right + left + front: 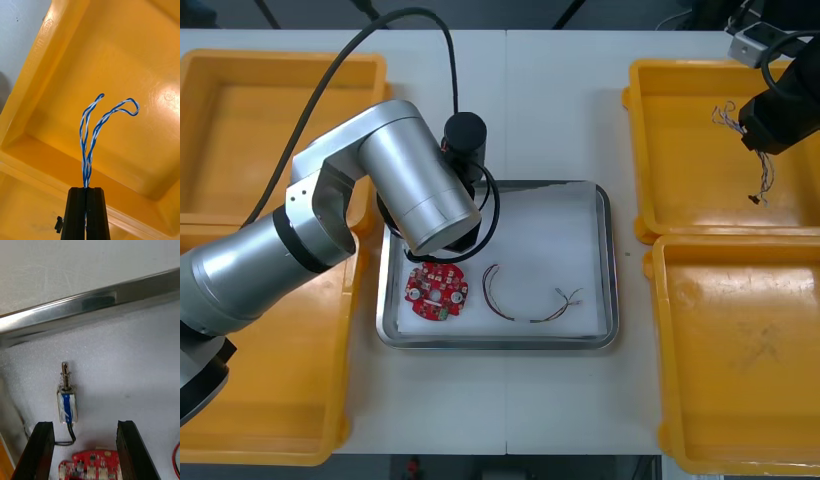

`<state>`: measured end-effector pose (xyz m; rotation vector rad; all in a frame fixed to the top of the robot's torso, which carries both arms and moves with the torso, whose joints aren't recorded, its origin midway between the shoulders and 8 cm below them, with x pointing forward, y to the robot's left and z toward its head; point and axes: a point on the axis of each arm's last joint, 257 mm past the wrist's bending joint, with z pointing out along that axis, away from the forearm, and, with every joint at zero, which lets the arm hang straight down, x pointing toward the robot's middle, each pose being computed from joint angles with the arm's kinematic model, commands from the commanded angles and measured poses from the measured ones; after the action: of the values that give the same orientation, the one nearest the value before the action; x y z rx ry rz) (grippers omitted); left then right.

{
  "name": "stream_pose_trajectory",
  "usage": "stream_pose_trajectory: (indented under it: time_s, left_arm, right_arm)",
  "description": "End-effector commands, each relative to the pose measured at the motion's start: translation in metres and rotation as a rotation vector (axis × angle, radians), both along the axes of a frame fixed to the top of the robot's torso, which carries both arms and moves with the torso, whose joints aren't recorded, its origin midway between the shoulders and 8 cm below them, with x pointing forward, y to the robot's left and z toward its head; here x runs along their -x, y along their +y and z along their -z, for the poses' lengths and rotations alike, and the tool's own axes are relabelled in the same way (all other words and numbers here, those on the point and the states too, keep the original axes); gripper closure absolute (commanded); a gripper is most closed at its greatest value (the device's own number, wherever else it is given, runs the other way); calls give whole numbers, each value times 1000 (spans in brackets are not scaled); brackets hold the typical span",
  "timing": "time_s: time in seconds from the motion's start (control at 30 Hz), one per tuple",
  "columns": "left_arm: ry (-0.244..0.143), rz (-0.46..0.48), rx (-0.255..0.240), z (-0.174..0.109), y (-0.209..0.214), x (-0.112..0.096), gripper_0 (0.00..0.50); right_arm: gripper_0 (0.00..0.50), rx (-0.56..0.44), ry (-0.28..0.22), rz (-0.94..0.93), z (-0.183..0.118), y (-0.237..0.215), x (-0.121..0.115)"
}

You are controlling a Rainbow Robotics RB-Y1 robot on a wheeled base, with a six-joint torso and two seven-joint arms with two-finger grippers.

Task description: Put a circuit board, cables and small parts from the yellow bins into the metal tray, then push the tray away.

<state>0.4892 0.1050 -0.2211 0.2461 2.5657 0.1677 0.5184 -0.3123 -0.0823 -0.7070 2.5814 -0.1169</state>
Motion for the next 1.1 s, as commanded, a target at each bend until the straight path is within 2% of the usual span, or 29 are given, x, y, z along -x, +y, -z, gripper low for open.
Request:
stream_pose_trajectory:
  time_s: [0.03, 0.1, 0.27, 0.37, 0.47, 0.67, 0.83, 1.1]
  left_arm:
    - [-35, -24, 66, -46, -1, 7, 6]
    - [-8, -18, 85, -61, 2, 15, 0]
    - [24, -15, 91, -91, 15, 21, 0]
    - [36, -30, 59, -112, 33, 22, 0]
    - [43, -44, 60, -131, 46, 21, 0]
    - [83, -124, 150, -173, 76, 18, 0]
    - [117, -208, 228, -198, 103, 12, 0]
    - [113, -354, 303, -211, 142, -12, 0]
  right_arm:
    - [500, -15, -45, -12, -11, 9, -5]
    - [500, -11, -49, -11, -11, 9, -6]
    - [500, -9, -49, -11, -10, 10, -7]
    - [500, -8, -47, -17, -9, 10, -6]
    - [500, -11, -46, -24, -9, 12, -6]
    - [500, -18, -45, -53, -10, 19, -4]
    - [500, -13, -40, -87, -8, 30, 0]
    - [500, 17, -35, -161, 0, 54, 9]
